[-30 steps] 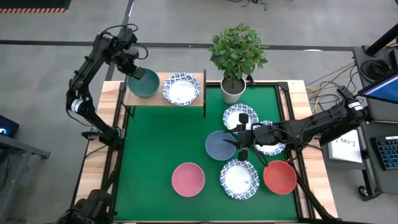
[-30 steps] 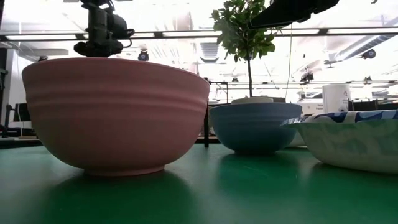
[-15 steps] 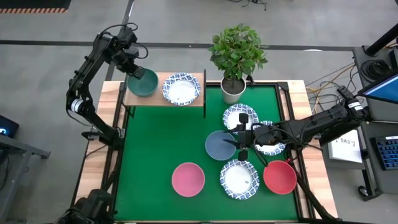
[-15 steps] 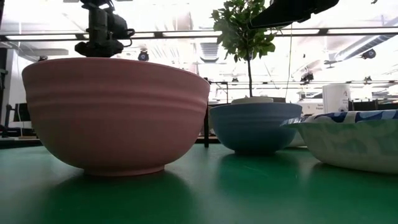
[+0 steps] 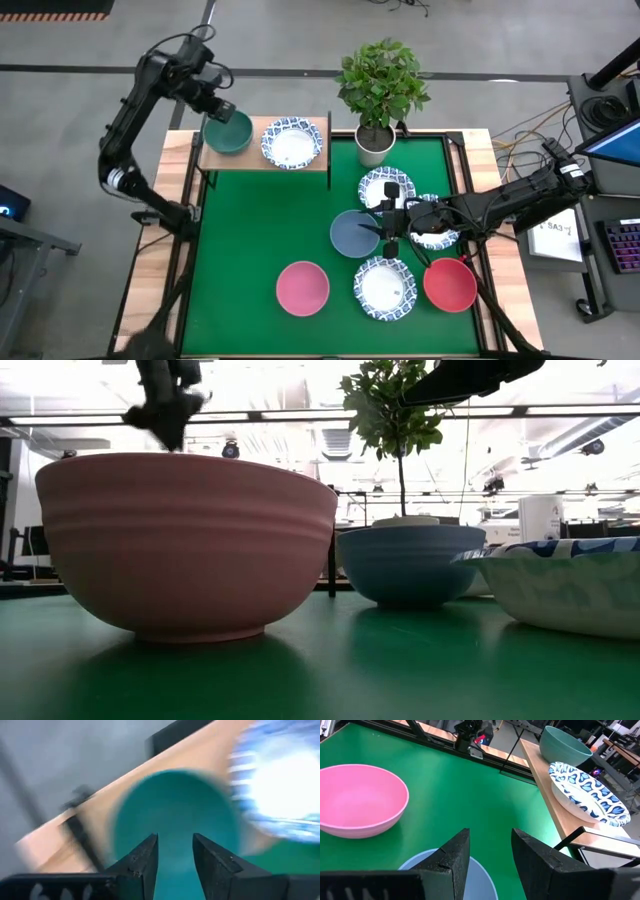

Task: Place and stack bowls onto a shelf
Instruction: Stack the pink bowl on top of the green bowl on the shelf

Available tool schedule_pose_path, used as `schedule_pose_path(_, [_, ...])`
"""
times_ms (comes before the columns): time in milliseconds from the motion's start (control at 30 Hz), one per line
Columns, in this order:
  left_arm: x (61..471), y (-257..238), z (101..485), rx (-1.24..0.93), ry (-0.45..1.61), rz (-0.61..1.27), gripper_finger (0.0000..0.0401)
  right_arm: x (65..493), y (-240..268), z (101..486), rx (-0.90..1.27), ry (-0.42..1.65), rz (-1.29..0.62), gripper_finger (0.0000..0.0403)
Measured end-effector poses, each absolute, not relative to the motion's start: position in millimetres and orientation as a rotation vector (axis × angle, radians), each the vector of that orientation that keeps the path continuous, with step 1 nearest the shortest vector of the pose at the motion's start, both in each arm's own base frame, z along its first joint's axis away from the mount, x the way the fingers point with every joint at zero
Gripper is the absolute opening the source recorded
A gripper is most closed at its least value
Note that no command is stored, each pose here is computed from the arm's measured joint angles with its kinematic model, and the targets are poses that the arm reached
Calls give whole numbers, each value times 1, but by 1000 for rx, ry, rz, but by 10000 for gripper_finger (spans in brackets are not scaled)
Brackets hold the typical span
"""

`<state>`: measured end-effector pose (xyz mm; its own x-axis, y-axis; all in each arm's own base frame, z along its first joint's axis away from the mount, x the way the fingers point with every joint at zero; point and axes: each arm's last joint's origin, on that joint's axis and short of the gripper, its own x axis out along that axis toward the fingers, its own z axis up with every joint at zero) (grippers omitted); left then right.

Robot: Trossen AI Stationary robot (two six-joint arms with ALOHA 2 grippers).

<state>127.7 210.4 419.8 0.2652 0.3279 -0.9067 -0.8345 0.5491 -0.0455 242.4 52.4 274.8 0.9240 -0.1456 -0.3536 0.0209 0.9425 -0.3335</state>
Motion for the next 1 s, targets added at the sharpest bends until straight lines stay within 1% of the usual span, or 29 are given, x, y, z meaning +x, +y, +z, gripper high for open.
schedule_pose_path(67, [139,187,431,-548,933,791,98,242,52,275,-337,385,-86,134])
schedule_pose_path(233, [164,119,446,-458,824,591,91,242,52,275,-341,385,-85,134])
schedule_pose_path(333, [177,78,447,-399,792,497,91,242,52,275,-341,385,-85,134])
schedule_pose_path(467, [193,27,439,-343,790,394,91,242,52,275,-341,385,-85,134])
schedule_pose_path(600, [208,-20,421,-298,823,247,91,242,52,275,-341,385,-85,134])
schedule_pose_path(800, [231,-78,376,-203,924,59,90,242,52,275,-347,385,-84,134])
schedule_pose_path(900, [243,-99,350,-202,983,39,90,242,52,275,-344,385,-84,134])
schedule_pose_path(1000, [254,-111,325,-224,1057,79,90,242,52,275,-343,384,-84,134])
